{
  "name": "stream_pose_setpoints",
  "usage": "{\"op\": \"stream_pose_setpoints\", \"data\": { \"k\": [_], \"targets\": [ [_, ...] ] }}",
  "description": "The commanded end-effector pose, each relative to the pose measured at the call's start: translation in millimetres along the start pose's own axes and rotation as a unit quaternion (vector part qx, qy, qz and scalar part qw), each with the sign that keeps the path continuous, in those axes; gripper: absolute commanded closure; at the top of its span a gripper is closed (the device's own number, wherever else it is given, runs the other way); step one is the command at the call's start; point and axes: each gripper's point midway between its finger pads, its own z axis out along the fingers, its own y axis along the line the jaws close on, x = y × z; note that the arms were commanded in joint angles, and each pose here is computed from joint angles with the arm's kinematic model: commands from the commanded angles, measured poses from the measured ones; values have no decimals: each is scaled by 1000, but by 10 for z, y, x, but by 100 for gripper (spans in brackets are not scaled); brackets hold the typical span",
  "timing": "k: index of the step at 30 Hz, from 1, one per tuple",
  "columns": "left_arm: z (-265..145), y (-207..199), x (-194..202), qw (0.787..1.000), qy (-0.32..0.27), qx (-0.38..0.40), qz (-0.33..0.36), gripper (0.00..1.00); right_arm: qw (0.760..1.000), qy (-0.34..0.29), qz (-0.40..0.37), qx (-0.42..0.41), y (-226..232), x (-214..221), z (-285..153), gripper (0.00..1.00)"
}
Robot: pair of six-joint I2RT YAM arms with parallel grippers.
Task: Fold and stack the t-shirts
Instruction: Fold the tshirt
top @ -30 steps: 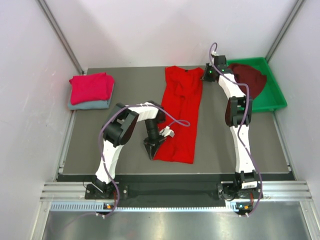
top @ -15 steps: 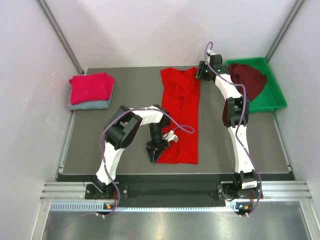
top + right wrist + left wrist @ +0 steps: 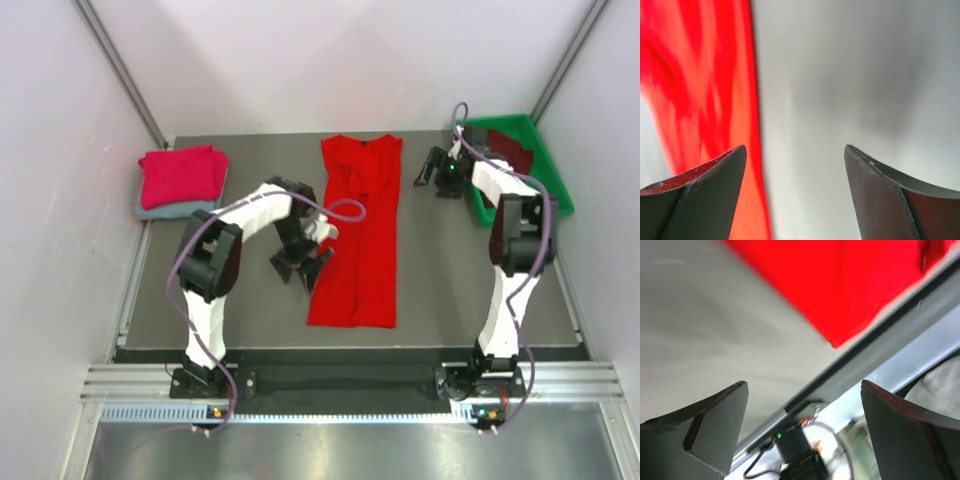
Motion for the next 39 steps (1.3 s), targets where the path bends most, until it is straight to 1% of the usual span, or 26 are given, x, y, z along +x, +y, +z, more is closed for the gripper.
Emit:
{"op": "stream_pose_setpoints", "data": {
  "k": [1,2,3,4,5,6,7,8,9,10,11,12,13,14,15,18,19,20,21,22,28,31,32,35,37,39],
  "targets": [
    [-436,131,-281,993,-109,-15,-45,1,998,6,27,-52,466,386,-728,21],
    [-493,167,-333,990,-128,-20,-56,1,998,7,42,-52,488,501,-813,21],
    [-571,169,-405,985,-152,-19,-77,1,997,33,52,-45,452,834,-823,22],
    [-636,183,-438,981,-169,-8,-92,1,997,17,49,-54,568,862,-1030,22],
    [-671,167,-459,978,-181,4,-102,3,997,24,43,-59,698,1017,-1083,23],
    [-785,152,-537,970,-221,11,-99,4,997,28,35,-60,757,1138,-1155,25],
    [-785,177,-518,958,-236,37,-159,5,997,21,22,-67,829,1242,-1318,27],
    [-846,111,-544,948,-258,70,-173,7,997,22,9,-69,886,1323,-1392,28],
    [-954,44,-534,936,-284,89,-187,7,996,38,4,-77,938,1466,-1462,30],
    [-925,86,-564,920,-301,112,-226,8,995,49,1,-86,942,1612,-1552,30],
    [-924,25,-555,914,-304,134,-233,8,994,63,-8,-92,934,1735,-1600,29],
    [-911,-8,-528,911,-307,141,-237,8,994,83,-1,-75,825,1886,-1639,29],
    [-773,-1,-475,907,-296,150,-257,7,993,99,4,-58,687,2077,-1660,30],
    [-720,11,-450,905,-297,152,-264,5,992,113,14,-50,600,2187,-1668,33],
    [-701,-56,-409,901,-296,171,-267,1,988,144,28,-39,470,2437,-1647,36],
    [-426,-70,-325,891,-291,204,-282,1,983,171,48,-41,387,2712,-1637,36],
    [-268,-49,-249,884,-278,209,-312,1,981,185,56,-33,306,2864,-1639,35],
    [-269,-29,-299,880,-299,210,-303,1,979,192,61,-34,291,2935,-1641,35],
    [-205,2,-283,878,-298,203,-315,2,977,199,66,-34,273,3001,-1644,34],
    [-106,35,-241,879,-296,194,-320,6,975,207,71,-31,239,3098,-1653,34],
    [63,176,-204,890,-291,158,-313,9,968,226,88,-59,404,3254,-1657,36],
    [140,197,-183,891,-281,160,-319,17,962,247,99,-70,466,3392,-1677,37],
    [184,207,-176,892,-275,160,-323,21,961,248,97,-77,498,3413,-1663,37],
    [263,210,-143,890,-267,162,-333,29,957,259,102,-81,523,3498,-1634,38],
    [313,183,-102,890,-259,167,-336,34,956,265,101,-77,522,3526,-1612,38],
    [350,154,-60,890,-252,168,-342,35,955,269,100,-77,533,3543,-1601,39]
  ]
}}
